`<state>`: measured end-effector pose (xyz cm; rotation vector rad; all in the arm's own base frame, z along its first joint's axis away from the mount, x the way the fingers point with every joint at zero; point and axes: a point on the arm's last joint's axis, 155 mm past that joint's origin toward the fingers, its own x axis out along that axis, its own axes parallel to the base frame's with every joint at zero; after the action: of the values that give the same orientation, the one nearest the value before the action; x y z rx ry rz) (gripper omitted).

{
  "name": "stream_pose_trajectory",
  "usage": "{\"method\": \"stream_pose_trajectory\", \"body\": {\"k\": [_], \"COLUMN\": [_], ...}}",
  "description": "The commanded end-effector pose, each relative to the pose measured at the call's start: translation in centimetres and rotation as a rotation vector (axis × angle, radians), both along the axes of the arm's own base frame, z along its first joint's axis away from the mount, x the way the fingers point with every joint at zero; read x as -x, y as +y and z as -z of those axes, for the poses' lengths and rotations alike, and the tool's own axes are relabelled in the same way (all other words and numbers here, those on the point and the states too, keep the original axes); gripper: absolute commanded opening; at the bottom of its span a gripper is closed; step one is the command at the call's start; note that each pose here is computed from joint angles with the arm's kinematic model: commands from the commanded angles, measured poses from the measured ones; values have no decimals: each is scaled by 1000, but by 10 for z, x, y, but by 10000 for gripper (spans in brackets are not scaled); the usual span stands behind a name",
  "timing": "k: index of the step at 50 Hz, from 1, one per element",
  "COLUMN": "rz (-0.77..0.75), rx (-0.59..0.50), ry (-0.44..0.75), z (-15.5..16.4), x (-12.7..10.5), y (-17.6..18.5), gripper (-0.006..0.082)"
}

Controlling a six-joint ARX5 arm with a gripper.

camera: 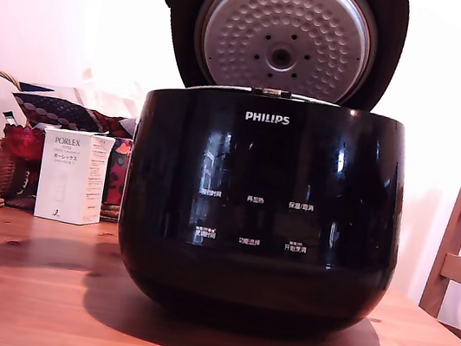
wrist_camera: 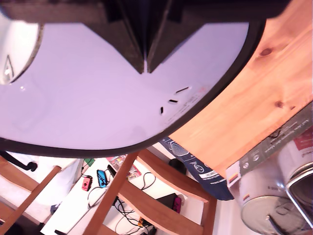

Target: Close the rice cooker by pressing the lid down with medium force

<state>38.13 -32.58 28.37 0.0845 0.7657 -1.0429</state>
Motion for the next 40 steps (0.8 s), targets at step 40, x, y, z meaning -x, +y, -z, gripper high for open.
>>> {"method": "stream_pose_trajectory", "body": {"k": [40], "rz": [60], "rx": [-61], "ry": [39], "z": [84], "x": [18], "y": [-20], "gripper": [-23]}}
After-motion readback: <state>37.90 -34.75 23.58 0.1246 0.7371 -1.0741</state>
